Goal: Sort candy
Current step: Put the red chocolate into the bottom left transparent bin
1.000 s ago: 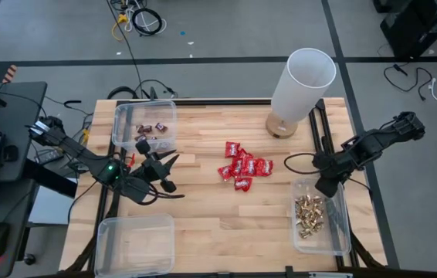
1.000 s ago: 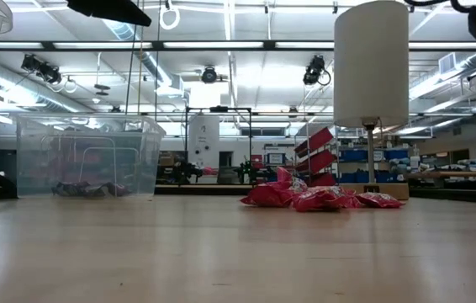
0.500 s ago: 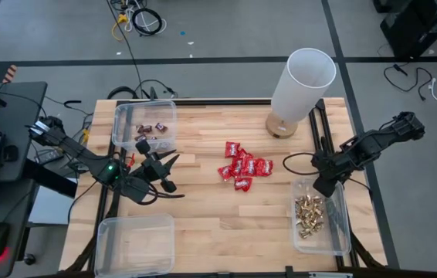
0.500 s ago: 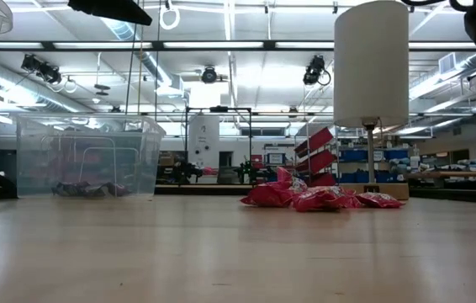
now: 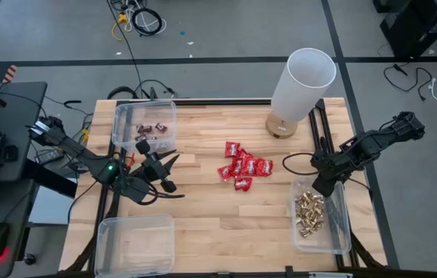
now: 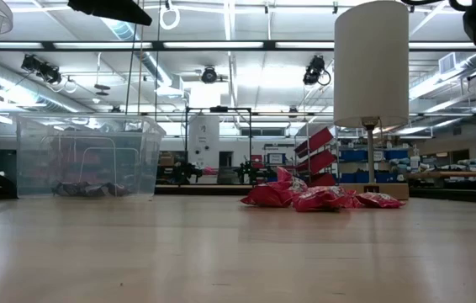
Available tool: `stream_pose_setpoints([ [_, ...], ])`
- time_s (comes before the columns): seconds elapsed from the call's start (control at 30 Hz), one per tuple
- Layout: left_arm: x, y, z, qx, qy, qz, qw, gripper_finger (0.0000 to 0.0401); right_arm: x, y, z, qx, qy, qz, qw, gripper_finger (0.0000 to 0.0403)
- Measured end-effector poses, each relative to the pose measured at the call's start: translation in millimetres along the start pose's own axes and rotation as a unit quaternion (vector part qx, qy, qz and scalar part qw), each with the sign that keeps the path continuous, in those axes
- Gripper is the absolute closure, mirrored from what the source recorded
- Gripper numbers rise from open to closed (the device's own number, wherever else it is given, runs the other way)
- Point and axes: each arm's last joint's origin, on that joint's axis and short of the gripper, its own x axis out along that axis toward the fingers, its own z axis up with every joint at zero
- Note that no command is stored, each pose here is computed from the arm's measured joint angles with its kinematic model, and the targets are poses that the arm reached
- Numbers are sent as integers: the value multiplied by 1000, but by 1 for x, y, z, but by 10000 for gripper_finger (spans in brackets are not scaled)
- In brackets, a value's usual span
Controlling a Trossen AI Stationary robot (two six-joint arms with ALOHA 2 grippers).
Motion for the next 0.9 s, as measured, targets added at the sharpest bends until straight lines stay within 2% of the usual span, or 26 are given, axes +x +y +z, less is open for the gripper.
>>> stream_pose_setpoints([
  [0.2,0,0,0,0,0,0,1000,319,-2,7,2,-7,-3,35,999,348],
  [0.33,0,0,0,-3,0,-4,1000,319,-13,15,3,-12,-20,82,996,348],
  [0.5,0,-1,0,-6,0,-22,1000,319,-29,30,12,-47,-127,136,981,350],
  [0.6,0,-2,0,-6,0,-28,1000,319,-31,37,22,-58,-203,117,970,352],
  [0.67,0,-2,0,-6,0,-29,1000,319,-29,42,29,-69,-229,95,966,353],
  [0.9,-1,-6,0,-27,2,-98,995,319,-4,75,64,-156,-249,39,955,353],
])
